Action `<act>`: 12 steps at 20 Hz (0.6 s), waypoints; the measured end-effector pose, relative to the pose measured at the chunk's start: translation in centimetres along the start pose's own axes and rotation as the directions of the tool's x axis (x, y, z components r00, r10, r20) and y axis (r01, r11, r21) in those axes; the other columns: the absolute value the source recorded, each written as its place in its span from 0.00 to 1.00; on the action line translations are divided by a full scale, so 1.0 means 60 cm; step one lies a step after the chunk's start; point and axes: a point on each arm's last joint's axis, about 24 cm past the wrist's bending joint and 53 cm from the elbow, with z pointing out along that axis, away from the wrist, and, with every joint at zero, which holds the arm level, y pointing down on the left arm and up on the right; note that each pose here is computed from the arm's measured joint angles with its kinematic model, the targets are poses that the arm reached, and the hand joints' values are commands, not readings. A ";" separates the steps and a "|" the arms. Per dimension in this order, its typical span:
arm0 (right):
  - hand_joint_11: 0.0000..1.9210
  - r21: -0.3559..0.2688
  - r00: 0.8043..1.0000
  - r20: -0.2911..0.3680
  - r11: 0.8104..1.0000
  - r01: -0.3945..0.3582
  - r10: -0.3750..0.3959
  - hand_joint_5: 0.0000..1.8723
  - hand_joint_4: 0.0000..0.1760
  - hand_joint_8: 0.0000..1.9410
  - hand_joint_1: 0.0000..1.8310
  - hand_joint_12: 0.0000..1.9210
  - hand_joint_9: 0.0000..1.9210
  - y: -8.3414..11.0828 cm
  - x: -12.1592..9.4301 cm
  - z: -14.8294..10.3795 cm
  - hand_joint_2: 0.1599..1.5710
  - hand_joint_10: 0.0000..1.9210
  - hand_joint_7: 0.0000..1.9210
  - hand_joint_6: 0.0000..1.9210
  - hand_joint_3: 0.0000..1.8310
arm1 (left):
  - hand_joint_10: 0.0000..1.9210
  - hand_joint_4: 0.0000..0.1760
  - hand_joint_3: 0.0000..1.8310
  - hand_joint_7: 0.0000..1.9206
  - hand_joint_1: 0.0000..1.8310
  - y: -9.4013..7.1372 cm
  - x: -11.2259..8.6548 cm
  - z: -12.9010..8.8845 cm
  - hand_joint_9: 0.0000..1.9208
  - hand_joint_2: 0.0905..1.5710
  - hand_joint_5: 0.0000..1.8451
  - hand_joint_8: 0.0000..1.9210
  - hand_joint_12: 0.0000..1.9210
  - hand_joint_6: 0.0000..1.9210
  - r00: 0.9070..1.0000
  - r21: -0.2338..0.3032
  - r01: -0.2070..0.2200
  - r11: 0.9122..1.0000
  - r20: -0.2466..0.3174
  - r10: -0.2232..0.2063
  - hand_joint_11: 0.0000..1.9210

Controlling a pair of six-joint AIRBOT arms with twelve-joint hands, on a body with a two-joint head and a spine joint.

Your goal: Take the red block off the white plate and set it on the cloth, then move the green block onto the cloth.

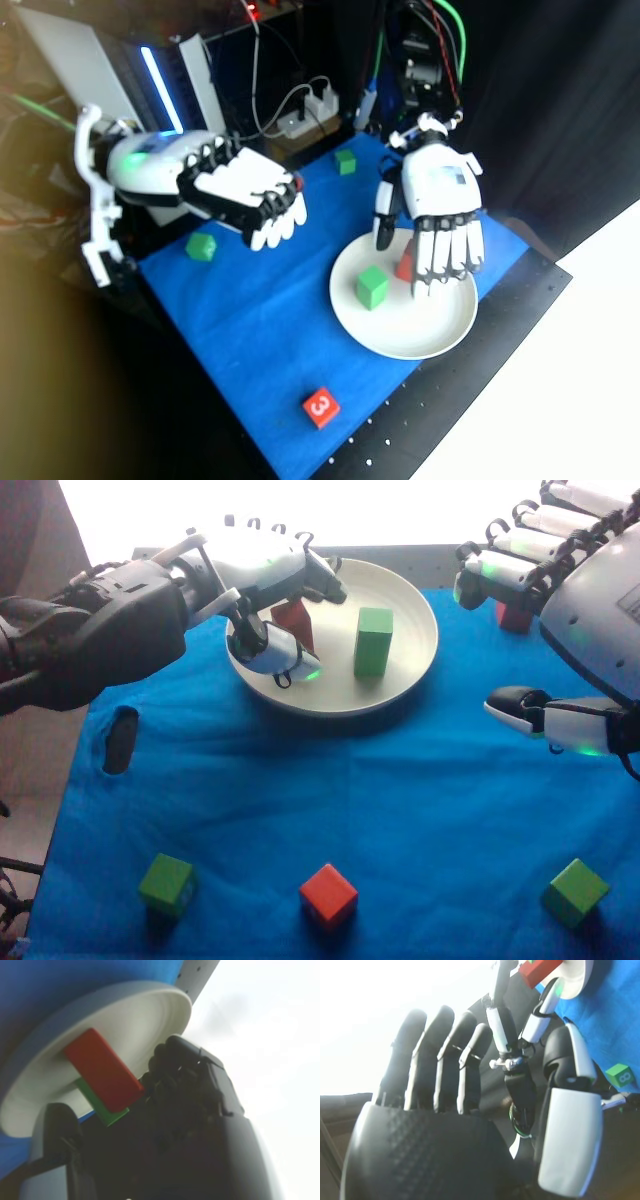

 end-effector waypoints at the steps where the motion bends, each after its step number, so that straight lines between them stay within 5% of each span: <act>1: 0.16 0.002 1.000 0.000 1.000 -0.001 0.001 0.29 0.00 0.56 0.54 0.89 0.24 -0.001 0.000 0.000 0.47 0.69 0.29 0.47 0.09 | 0.46 0.00 0.01 0.42 0.57 -0.002 0.003 0.003 0.32 0.69 0.41 0.06 0.82 0.05 1.000 0.001 0.002 1.000 -0.003 -0.002 0.23; 3: 0.14 0.000 1.000 0.000 1.000 0.000 0.000 0.30 0.00 0.55 0.54 0.90 0.24 0.000 0.000 0.000 0.47 0.67 0.30 0.45 0.09 | 0.53 0.00 0.00 0.47 0.58 -0.003 0.008 0.004 0.38 0.72 0.42 0.13 0.86 0.09 1.000 0.002 0.008 1.000 -0.014 -0.008 0.28; 4: 0.14 0.002 1.000 0.000 1.000 -0.001 0.001 0.31 0.00 0.54 0.54 0.91 0.24 -0.001 0.000 0.000 0.47 0.68 0.29 0.44 0.08 | 0.56 0.00 0.00 0.47 0.63 -0.003 0.010 0.004 0.42 0.76 0.39 0.52 0.88 0.56 1.000 0.001 0.011 1.000 -0.016 -0.011 0.31; 5: 0.15 0.002 1.000 0.000 1.000 -0.001 0.001 0.31 0.00 0.54 0.54 0.91 0.24 -0.001 0.000 0.000 0.47 0.67 0.29 0.43 0.08 | 0.60 0.00 0.00 0.46 0.64 -0.003 0.010 0.004 0.43 0.77 0.37 0.64 0.90 0.66 1.000 0.001 0.012 1.000 -0.018 -0.012 0.31; 7: 0.17 0.000 1.000 0.000 1.000 0.000 0.000 0.31 0.00 0.52 0.53 0.88 0.26 0.000 0.000 0.000 0.48 0.65 0.30 0.43 0.08 | 0.82 0.00 0.00 0.44 0.73 0.002 0.009 0.005 0.37 0.76 0.38 0.67 0.98 0.62 1.000 -0.005 0.017 1.000 -0.015 -0.017 0.21; 9: 0.13 0.001 1.000 0.000 1.000 0.000 0.000 0.30 0.00 0.54 0.54 0.90 0.25 0.000 0.000 0.000 0.48 0.66 0.30 0.44 0.08 | 0.83 0.00 0.00 0.44 0.73 0.006 0.010 0.005 0.32 0.77 0.36 0.71 0.98 0.66 1.000 -0.011 0.023 1.000 -0.017 -0.023 0.03; 12: 0.16 0.001 1.000 0.000 1.000 0.000 0.000 0.30 0.00 0.54 0.57 0.89 0.25 0.000 0.000 0.000 0.47 0.67 0.29 0.44 0.07 | 0.83 0.00 0.00 0.41 0.73 0.006 0.011 0.004 0.33 0.78 0.37 0.70 0.96 0.71 0.999 -0.010 0.042 0.999 -0.016 -0.042 0.10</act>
